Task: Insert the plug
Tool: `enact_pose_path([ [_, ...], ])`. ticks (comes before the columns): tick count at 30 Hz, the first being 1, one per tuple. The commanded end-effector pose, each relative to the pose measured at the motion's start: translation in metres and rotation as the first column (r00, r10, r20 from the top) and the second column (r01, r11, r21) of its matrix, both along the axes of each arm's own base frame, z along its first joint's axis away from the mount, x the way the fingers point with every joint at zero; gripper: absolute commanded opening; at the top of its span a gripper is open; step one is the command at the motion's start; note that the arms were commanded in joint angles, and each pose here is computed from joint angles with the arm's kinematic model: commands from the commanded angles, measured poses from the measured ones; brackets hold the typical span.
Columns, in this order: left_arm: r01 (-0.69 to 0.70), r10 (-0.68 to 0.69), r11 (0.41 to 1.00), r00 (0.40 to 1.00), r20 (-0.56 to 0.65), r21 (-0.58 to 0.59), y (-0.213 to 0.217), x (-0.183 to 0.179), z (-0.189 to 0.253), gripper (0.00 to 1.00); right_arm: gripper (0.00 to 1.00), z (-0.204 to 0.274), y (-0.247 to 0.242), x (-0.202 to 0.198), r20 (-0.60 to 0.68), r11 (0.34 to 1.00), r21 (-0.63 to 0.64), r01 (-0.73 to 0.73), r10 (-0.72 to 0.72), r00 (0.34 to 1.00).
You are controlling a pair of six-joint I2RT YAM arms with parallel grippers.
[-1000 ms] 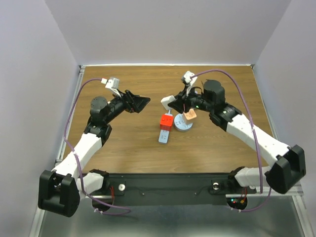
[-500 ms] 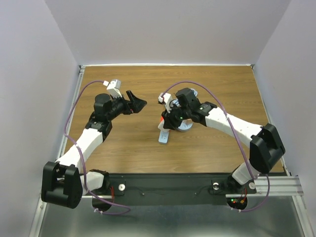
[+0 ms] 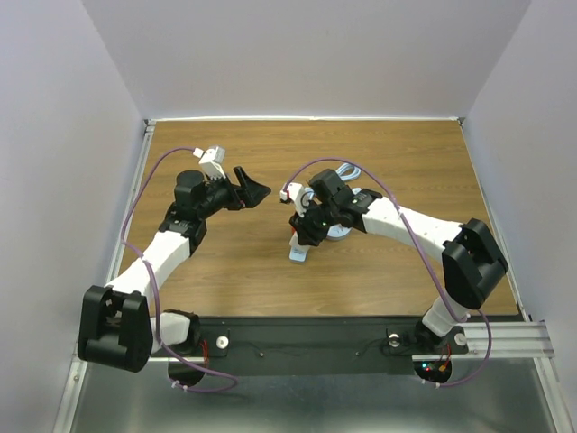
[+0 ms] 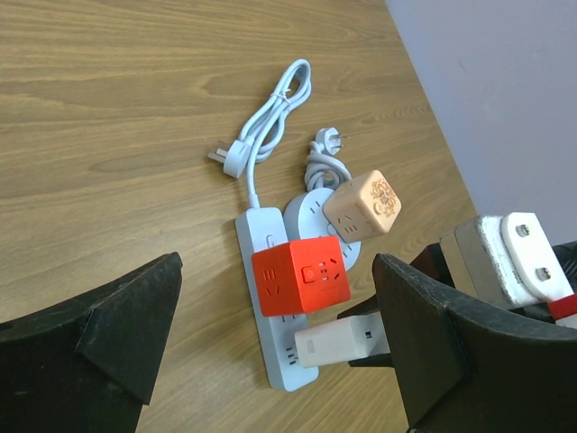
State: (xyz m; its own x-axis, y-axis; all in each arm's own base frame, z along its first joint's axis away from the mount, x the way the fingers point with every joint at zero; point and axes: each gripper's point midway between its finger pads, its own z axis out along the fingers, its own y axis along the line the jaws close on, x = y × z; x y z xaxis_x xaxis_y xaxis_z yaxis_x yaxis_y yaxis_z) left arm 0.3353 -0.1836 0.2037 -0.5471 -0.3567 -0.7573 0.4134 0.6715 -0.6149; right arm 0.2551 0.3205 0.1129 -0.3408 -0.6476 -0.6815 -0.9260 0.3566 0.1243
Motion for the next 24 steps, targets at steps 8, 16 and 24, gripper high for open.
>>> enact_pose_path([
  [8, 0.059, -0.057, 0.998, 0.996, 0.066, -0.028, -0.008, 0.005, 0.02, 0.98, 0.0, -0.003, 0.005, -0.007, 0.043, 0.999, -0.034, -0.036, 0.038, 0.998],
  [16, 0.064, -0.063, 0.998, 0.996, 0.057, -0.027, -0.009, 0.004, 0.016, 0.98, 0.0, -0.012, 0.001, -0.012, 0.048, 0.996, -0.077, -0.035, 0.038, 0.998],
  [24, 0.072, -0.07, 0.997, 0.996, 0.053, -0.028, -0.01, 0.003, 0.015, 0.98, 0.0, -0.024, -0.001, -0.013, 0.04, 0.993, -0.115, -0.038, 0.043, 0.998],
])
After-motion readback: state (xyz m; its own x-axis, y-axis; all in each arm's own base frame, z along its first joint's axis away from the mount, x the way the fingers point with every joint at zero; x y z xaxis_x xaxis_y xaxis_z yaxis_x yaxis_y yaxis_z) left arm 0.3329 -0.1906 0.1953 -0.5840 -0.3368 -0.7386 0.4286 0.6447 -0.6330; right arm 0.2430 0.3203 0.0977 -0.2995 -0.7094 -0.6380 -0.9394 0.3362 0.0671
